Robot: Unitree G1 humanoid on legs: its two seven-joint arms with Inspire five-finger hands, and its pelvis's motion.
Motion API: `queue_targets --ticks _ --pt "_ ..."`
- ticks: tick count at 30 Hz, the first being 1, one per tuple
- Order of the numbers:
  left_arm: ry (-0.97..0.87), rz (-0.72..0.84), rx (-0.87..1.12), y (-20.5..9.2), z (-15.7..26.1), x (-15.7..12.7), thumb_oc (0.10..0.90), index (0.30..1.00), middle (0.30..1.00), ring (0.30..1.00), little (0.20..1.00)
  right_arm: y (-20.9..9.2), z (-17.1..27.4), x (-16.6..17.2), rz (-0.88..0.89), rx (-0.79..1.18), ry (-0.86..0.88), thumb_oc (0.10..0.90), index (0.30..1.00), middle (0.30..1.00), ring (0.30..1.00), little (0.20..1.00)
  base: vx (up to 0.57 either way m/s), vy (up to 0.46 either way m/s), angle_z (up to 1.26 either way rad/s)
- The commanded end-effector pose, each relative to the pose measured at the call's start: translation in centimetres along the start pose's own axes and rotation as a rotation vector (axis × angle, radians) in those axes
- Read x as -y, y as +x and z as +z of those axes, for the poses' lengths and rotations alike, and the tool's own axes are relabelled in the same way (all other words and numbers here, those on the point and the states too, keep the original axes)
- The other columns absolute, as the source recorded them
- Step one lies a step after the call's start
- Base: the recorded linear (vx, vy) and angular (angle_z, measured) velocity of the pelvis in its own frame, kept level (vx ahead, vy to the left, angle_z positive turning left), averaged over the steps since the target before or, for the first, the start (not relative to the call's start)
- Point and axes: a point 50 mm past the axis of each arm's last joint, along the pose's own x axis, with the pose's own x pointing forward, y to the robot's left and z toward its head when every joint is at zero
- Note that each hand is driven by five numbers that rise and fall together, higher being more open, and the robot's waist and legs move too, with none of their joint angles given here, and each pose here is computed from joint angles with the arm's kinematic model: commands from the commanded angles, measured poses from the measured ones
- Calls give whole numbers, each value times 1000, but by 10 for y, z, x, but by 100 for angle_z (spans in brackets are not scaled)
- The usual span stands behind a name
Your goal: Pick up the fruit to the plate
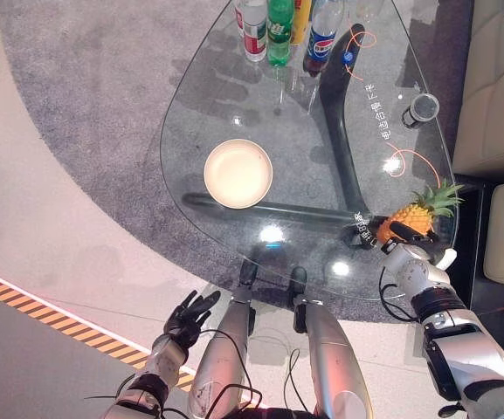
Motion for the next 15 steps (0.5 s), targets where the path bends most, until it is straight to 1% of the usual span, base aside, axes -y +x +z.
queue_targets --ticks 1,2,4,6,9,10,15 --pt "-118 162 159 -12 20 -41 800 900 900 900 900 -23 56 -9 134 255 169 100 300 300 300 200 0 0 0" --pt "-145 173 199 -13 27 -42 800 900 900 900 900 -27 57 -10 150 271 175 100 300 300 300 200 0 0 0" --pt "-152 178 214 -13 29 -43 800 900 900 900 900 -29 57 -9 159 279 178 100 300 300 300 200 0 0 0" --pt "-206 208 305 -17 43 -46 800 900 900 900 900 -36 58 -6 191 315 195 100 300 300 300 200 0 0 0" --pt "-233 221 392 -20 57 -44 800 900 900 900 900 -45 60 -4 232 349 219 100 300 300 300 200 3 -4 1" --pt "-252 212 435 -22 64 -42 800 900 900 900 900 -51 60 -4 253 370 225 100 300 300 300 200 0 0 0" --pt "-283 194 528 -25 78 -35 800 900 900 900 900 -63 60 -4 311 406 246 100 300 300 300 200 0 0 0"
